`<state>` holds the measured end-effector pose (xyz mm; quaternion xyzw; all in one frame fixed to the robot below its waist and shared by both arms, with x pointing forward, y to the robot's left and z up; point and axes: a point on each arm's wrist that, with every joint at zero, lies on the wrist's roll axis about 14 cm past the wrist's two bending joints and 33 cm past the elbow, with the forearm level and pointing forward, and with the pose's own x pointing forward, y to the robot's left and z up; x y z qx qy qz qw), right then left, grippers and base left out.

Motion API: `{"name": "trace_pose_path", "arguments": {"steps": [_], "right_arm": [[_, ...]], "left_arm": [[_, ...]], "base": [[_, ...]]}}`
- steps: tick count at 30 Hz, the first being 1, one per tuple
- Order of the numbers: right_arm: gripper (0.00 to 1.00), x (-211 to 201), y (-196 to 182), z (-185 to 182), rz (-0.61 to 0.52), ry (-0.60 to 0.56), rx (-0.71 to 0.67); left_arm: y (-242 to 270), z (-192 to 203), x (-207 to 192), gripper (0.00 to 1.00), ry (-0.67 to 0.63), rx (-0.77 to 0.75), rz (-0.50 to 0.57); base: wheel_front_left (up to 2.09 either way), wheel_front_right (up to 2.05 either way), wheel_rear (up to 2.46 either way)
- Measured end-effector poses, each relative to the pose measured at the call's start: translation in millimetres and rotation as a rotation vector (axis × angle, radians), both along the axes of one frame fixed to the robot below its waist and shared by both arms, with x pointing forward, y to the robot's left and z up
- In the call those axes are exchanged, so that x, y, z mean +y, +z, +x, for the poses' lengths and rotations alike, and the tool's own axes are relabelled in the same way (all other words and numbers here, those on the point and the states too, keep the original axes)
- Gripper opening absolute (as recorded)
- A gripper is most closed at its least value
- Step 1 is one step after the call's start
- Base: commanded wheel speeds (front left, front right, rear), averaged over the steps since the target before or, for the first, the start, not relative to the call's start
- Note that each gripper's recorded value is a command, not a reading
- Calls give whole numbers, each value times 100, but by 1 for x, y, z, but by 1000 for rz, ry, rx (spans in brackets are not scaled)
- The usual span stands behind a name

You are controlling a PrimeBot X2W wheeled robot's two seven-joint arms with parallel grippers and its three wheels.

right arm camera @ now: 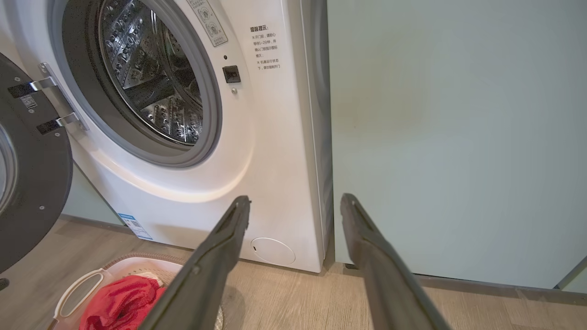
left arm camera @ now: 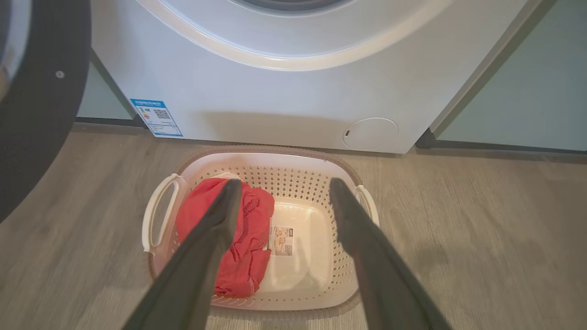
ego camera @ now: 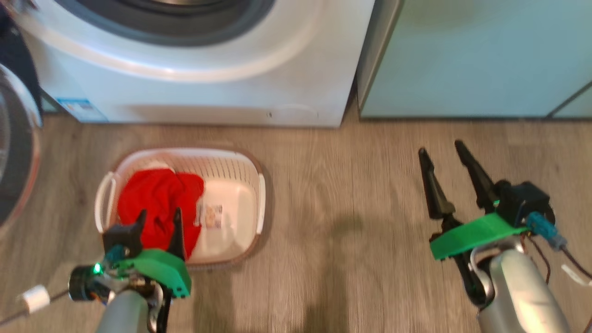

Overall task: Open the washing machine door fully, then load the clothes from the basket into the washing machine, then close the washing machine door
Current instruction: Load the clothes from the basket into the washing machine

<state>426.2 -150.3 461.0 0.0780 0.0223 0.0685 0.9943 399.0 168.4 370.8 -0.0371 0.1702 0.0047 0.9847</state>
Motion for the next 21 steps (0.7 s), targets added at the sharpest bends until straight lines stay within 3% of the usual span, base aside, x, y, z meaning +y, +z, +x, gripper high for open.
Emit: {"name": "trace_pose_path", "arguments": {"steps": [4, 21], "right_arm": [[100, -3, -16, 13, -11, -6, 31], [100, -28, -97, 42, -49, -62, 187]], "left_arm": [[-38, 11, 9, 100, -44, 117, 124], [-165, 66, 17, 100, -222, 482, 317]], "base": [[0, 0, 0], [0, 0, 0]]}}
